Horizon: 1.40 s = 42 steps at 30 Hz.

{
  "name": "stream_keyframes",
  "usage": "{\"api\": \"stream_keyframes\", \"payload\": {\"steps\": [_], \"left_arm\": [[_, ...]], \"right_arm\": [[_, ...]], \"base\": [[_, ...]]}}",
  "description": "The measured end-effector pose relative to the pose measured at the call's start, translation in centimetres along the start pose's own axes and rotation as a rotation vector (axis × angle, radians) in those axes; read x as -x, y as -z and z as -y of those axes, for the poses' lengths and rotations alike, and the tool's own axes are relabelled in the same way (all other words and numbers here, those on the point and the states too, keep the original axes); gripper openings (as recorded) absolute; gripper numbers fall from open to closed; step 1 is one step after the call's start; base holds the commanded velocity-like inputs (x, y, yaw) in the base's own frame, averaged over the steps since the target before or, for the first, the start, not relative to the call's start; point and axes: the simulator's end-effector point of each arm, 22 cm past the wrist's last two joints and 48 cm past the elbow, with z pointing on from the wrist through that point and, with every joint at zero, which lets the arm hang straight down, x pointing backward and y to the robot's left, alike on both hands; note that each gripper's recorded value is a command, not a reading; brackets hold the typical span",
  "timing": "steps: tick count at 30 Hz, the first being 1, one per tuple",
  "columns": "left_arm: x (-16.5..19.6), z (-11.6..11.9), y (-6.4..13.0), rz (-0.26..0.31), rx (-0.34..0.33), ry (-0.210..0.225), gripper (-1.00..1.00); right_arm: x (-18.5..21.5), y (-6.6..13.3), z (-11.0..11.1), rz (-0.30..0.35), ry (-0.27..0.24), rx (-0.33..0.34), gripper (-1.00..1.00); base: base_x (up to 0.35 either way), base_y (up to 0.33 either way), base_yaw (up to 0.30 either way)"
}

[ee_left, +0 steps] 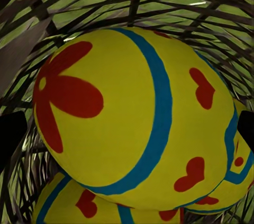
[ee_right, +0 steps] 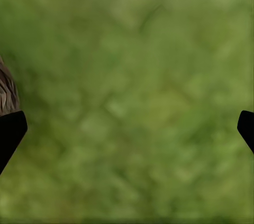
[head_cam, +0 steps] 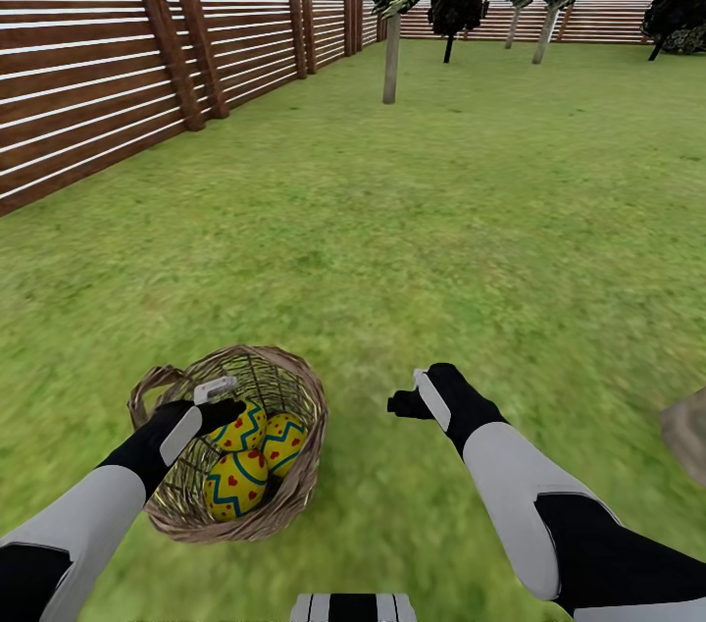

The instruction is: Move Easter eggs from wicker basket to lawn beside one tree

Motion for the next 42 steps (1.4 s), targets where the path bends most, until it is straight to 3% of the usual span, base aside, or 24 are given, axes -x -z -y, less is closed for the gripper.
{"api": "stream_keyframes", "payload": {"steps": [20, 42], "left_arm": [[-0.4, 0.6, -0.3, -0.009, -0.030, 0.000, 1.00], [-1.2, -0.1, -1.2, -0.018, -0.007, -0.002, 1.00]], "right_arm": [[-0.3, -0.4, 0.1, -0.008, -0.001, 0.000, 1.00], [-1.0, -1.6, 0.2, -0.028, -0.003, -0.001, 1.00]], "base": [[0.000, 0.000, 0.000], [0.000, 0.000, 0.000]]}}
